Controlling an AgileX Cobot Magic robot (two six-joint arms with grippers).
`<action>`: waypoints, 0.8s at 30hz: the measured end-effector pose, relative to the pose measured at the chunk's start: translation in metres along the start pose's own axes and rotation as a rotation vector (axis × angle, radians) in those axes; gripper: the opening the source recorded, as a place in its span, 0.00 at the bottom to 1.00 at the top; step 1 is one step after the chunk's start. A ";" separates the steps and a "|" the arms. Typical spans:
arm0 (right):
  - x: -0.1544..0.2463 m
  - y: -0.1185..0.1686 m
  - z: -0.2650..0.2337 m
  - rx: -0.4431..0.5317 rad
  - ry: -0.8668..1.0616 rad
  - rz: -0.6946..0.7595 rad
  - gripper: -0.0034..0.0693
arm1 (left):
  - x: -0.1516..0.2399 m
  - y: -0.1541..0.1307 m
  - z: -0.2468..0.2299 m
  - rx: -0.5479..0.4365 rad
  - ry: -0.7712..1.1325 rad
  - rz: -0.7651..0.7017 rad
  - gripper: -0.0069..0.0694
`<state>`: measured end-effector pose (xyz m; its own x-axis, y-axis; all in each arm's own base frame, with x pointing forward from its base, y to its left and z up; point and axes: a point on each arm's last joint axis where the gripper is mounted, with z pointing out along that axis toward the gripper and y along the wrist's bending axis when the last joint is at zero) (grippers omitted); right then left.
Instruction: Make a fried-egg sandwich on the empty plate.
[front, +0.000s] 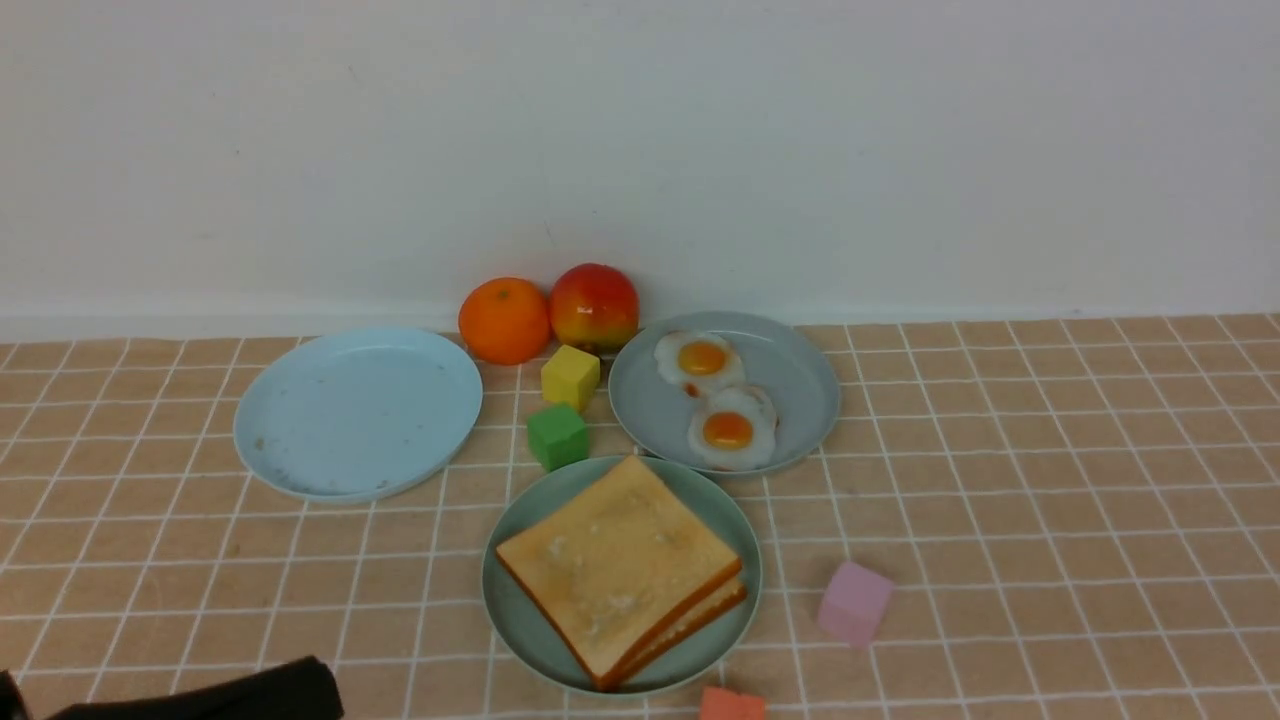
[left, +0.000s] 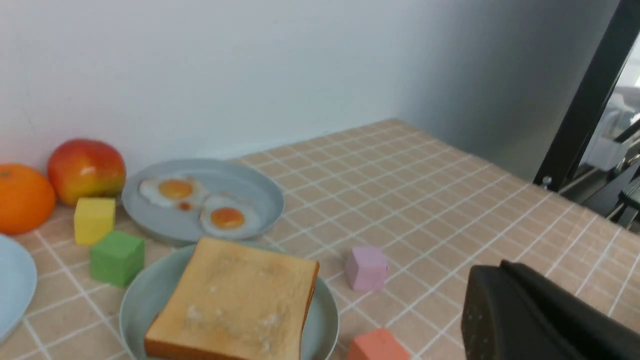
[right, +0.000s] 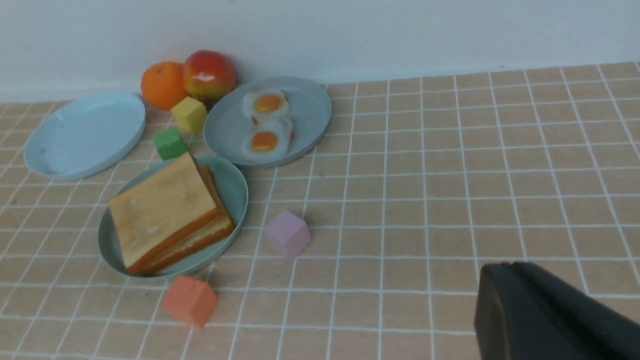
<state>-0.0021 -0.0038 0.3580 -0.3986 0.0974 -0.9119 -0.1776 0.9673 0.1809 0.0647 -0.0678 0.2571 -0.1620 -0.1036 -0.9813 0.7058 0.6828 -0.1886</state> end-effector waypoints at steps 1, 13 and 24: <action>0.001 0.000 0.004 -0.002 -0.004 0.004 0.04 | 0.001 0.000 0.000 -0.002 0.006 0.000 0.07; 0.061 -0.010 0.068 0.027 0.152 0.001 0.05 | 0.007 0.002 0.000 -0.018 0.059 0.000 0.07; 0.074 -0.019 0.090 0.114 -0.065 -0.029 0.03 | 0.007 0.002 0.000 -0.018 0.059 0.000 0.07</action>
<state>0.0532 0.0057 0.2538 -0.3352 0.0802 -0.9387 -0.0835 0.9899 0.1144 0.0648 -0.0671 0.2498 -0.2029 -0.0611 -0.9773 0.6932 0.6960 -0.1874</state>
